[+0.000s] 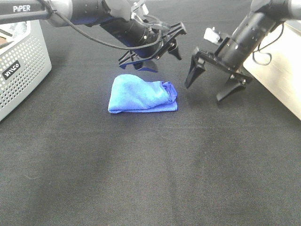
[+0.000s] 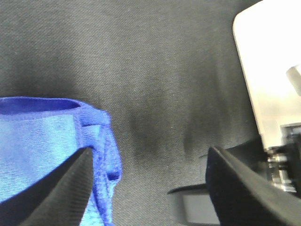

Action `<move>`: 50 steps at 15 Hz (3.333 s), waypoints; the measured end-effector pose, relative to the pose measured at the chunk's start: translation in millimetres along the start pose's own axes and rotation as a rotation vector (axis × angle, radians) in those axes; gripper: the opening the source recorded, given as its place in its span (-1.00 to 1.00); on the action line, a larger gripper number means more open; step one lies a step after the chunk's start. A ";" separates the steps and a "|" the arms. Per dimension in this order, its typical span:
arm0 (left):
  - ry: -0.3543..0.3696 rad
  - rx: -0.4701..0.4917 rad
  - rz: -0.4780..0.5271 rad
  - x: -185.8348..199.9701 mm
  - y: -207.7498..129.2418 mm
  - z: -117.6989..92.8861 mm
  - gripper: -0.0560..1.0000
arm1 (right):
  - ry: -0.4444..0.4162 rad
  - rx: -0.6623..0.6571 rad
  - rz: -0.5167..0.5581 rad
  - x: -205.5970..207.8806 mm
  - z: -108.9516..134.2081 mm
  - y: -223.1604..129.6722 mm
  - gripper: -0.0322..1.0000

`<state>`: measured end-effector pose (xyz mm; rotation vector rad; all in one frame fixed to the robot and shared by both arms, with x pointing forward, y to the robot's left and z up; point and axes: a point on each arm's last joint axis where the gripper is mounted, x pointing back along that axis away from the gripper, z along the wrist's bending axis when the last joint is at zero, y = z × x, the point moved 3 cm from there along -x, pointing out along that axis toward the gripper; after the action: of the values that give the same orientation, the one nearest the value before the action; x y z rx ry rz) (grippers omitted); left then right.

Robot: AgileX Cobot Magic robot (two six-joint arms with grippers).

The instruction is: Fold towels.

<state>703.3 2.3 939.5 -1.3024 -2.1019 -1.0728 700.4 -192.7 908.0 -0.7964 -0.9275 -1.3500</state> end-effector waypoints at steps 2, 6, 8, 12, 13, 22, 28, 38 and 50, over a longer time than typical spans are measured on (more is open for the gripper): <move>0.042 -0.088 -0.045 18.4 22.0 12.9 0.35 | 0.061 0.022 -0.048 18.6 16.0 1.2 0.88; 0.155 -0.132 -0.178 87.4 87.7 59.7 0.35 | 0.421 0.065 -0.088 12.8 92.1 1.4 0.88; 0.199 -0.085 -0.172 104.0 101.4 86.4 0.35 | 0.482 0.112 -0.077 -21.0 126.3 -3.5 0.88; 0.245 -0.041 -0.104 112.6 101.5 108.2 0.35 | 0.563 0.110 -0.133 -78.9 143.1 1.6 0.88; 0.246 -0.041 -0.103 112.6 101.4 108.2 0.35 | 0.550 0.087 -0.152 -86.0 132.2 7.0 0.88; 0.238 -0.031 -0.089 112.2 99.6 107.4 0.35 | 0.341 0.000 -0.148 -76.1 54.1 22.7 0.88; 0.265 -0.020 0.011 112.6 87.5 110.7 0.35 | 0.142 0.082 -0.118 -51.6 40.8 16.4 0.88; 0.429 -0.297 0.083 222.7 77.9 76.7 0.35 | 0.045 0.146 -0.119 57.4 77.6 -14.6 0.88; 0.494 -0.423 0.026 392.6 -105.2 92.6 0.35 | -0.168 0.184 -0.217 165.3 72.3 -216.3 0.88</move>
<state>432.7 263.5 1119.5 -1.0828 -1.5391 -1.6904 477.1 -217.2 1077.8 -0.6896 -1.2812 -1.3745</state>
